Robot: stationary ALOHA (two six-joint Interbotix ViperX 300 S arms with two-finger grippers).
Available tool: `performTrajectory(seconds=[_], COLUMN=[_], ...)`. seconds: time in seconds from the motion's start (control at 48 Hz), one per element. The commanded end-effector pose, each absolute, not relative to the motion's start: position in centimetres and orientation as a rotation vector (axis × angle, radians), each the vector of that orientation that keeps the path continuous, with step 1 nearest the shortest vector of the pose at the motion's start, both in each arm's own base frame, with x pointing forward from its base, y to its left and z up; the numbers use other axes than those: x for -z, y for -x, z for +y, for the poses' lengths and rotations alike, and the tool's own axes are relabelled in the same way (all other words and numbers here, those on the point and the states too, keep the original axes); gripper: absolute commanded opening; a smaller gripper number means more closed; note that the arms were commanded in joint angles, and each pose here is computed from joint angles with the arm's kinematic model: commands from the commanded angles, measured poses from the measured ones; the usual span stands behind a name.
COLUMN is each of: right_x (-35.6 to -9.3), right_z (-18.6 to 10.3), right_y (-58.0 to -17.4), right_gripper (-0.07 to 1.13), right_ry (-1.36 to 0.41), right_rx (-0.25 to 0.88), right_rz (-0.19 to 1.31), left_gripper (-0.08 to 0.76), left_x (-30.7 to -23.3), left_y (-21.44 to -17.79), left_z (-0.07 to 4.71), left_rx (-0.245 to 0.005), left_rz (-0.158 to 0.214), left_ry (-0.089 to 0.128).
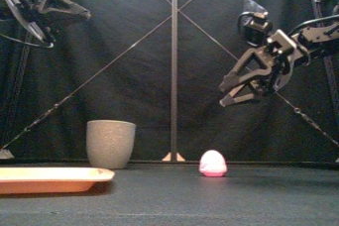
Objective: Pick the pink ball then place it on the pink plate
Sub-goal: Pick the pink ball
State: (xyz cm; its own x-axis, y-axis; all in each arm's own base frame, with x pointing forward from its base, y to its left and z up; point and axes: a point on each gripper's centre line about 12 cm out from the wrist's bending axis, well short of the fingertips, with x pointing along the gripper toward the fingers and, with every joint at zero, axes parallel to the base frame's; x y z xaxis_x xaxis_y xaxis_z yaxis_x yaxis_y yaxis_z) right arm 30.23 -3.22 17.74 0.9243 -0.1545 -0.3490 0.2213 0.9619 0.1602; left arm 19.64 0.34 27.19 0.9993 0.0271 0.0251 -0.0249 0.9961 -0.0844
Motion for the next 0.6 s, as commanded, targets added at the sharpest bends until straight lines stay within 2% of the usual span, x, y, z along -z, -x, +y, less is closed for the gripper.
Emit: performTrajectory(seconds=[0.021,0.167,0.417,0.604], right_x=[-16.9,-14.8,-11.3,-9.9], right_z=[-3.5,-3.4,-3.7,-4.4], right_y=[-32.0,-33.8,-36.0,-36.3], right_gripper=[0.99,0.99,0.99,0.98], right_ry=[-0.180,-0.146,-0.124,-0.136], right_rx=[0.190,0.169,0.154,0.172], right_rz=[0.367,0.434,0.577,0.650], left_gripper=[0.005,0.005,0.005,0.005], left_x=[-27.71,-27.97,-27.97,-28.14], left_y=[-19.80,-19.83,-19.83,-19.83], left_z=[0.27,0.27,0.23,0.21], left_rx=[-0.022,-0.022,-0.019,-0.016], left_rz=[-0.043,-0.054,-0.054,-0.064], left_ry=[0.087,0.080,0.068,0.053])
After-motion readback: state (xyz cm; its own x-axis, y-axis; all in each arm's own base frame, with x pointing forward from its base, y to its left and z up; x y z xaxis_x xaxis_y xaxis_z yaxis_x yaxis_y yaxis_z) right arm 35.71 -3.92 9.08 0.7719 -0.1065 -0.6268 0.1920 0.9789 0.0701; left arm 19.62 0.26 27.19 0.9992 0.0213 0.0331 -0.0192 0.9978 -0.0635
